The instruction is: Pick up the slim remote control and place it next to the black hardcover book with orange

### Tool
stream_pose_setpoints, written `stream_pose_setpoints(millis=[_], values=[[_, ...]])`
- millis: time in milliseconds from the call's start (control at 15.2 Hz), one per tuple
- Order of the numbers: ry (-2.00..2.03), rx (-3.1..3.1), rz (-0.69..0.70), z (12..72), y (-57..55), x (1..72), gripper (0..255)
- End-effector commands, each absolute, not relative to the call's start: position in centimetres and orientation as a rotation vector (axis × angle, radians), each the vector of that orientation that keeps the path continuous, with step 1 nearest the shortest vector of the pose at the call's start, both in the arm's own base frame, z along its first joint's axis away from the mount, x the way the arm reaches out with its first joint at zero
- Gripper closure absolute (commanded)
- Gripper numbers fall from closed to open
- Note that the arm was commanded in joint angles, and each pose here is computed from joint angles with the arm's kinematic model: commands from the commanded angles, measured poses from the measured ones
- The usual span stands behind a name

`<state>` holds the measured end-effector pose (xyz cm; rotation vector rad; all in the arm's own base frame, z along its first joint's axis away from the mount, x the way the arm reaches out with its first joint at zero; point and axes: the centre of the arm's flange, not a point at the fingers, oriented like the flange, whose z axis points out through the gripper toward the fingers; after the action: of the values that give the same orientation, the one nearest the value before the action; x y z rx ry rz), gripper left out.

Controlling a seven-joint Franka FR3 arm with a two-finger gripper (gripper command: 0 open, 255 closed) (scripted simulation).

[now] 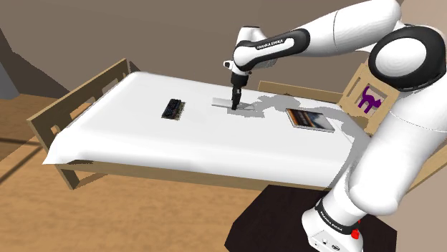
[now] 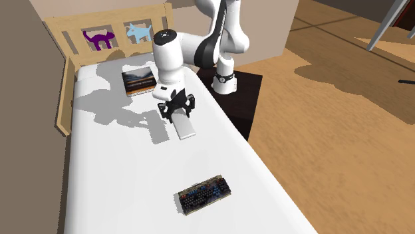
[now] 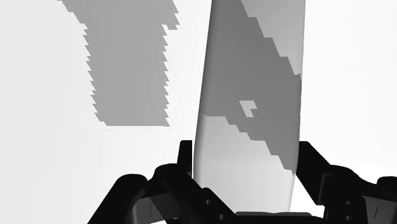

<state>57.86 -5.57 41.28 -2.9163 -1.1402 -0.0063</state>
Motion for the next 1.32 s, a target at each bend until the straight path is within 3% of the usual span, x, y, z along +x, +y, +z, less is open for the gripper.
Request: stream_pose_setpoints(millis=[0, 1254], values=[[-1.142, -2.916, -0.007, 41.5, -8.2, 56.8, 255], [-1.142, -2.916, -0.007, 41.6, -32.4, 49.7, 255]])
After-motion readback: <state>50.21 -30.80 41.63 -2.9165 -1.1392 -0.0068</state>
